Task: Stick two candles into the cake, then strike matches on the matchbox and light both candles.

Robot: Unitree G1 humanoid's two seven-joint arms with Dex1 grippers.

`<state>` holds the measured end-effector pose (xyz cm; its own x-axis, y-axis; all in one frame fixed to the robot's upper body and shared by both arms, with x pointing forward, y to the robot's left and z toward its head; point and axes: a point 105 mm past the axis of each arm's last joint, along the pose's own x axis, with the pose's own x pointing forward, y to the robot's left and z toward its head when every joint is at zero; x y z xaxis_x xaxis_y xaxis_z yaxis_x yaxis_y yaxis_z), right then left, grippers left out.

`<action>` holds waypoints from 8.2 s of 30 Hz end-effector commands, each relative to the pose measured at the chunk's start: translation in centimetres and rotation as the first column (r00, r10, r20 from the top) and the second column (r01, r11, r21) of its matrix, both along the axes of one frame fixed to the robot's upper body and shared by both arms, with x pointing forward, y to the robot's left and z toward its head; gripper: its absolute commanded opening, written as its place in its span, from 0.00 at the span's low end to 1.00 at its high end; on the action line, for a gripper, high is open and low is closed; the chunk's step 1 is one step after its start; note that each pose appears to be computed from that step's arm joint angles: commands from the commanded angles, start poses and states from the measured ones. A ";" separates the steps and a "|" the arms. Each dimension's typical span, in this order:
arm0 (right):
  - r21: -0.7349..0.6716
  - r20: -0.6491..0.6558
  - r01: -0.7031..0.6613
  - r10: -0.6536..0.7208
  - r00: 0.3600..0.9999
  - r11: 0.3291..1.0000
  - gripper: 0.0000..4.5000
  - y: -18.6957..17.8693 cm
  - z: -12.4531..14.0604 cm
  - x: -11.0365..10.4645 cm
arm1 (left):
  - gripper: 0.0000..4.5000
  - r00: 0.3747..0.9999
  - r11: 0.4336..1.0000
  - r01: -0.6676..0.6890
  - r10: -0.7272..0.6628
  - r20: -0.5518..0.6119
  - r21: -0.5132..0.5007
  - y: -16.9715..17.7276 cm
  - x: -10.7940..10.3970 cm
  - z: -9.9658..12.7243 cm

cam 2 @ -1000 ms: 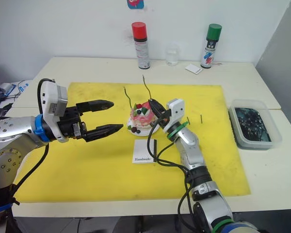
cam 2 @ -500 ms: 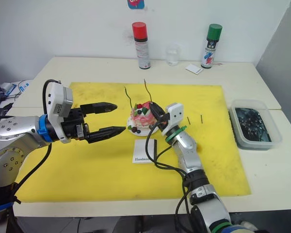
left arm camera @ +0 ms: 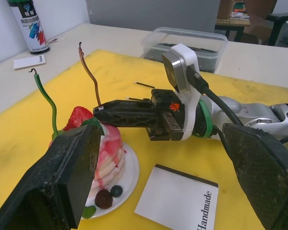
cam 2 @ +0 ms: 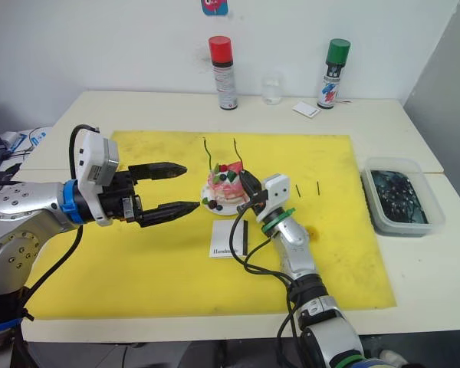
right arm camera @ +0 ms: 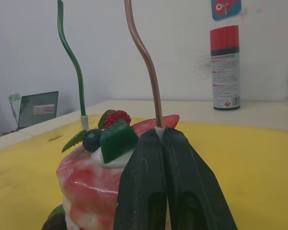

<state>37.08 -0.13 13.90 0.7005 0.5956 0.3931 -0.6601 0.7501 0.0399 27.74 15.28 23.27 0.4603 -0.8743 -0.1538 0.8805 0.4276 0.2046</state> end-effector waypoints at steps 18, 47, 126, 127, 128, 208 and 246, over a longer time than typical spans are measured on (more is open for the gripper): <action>-0.026 0.120 -0.109 0.112 0.987 0.994 0.55 -3.1 7.2 -4.3 | 1.00 0.986 0.988 -0.119 0.129 -0.109 0.097 2.7 0.3 -2.7; -0.686 -0.308 -0.317 0.133 0.942 0.655 0.01 -6.2 -1.4 -6.7 | 1.00 0.492 0.926 -0.335 0.017 -0.870 -0.172 1.5 2.0 -10.9; -0.616 -0.443 -0.452 0.191 0.876 0.646 0.00 -5.9 -0.8 -9.2 | 0.00 0.416 0.904 -0.382 -0.019 -0.909 -0.193 -3.9 -1.6 -14.6; -0.615 -0.447 -0.454 0.189 0.874 0.644 0.00 -5.8 -1.0 -9.3 | 0.00 0.412 0.900 -0.393 -0.013 -0.911 -0.190 -3.8 -1.4 -14.7; -0.616 -0.450 -0.456 0.187 0.873 0.642 0.00 -5.7 -1.3 -9.3 | 0.00 0.402 0.896 -0.403 -0.009 -0.915 -0.186 -3.8 -1.3 -14.9; -0.453 -0.071 0.261 -0.326 0.943 0.853 0.44 -10.2 1.7 -3.5 | 0.00 0.590 0.868 -0.295 -0.163 -0.790 -0.400 -2.1 -2.5 -10.4; -0.429 -0.311 0.387 -0.535 0.785 0.816 0.00 -10.3 -2.7 2.3 | 0.00 0.597 0.876 -0.262 -0.183 -0.781 -0.406 -3.3 -3.4 -10.0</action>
<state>39.51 -10.62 10.94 0.9703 0.1927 -0.1463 -0.2071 0.9741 -0.0903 24.84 12.48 12.37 0.4122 -0.9043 -0.1112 0.5280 0.3366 -0.7797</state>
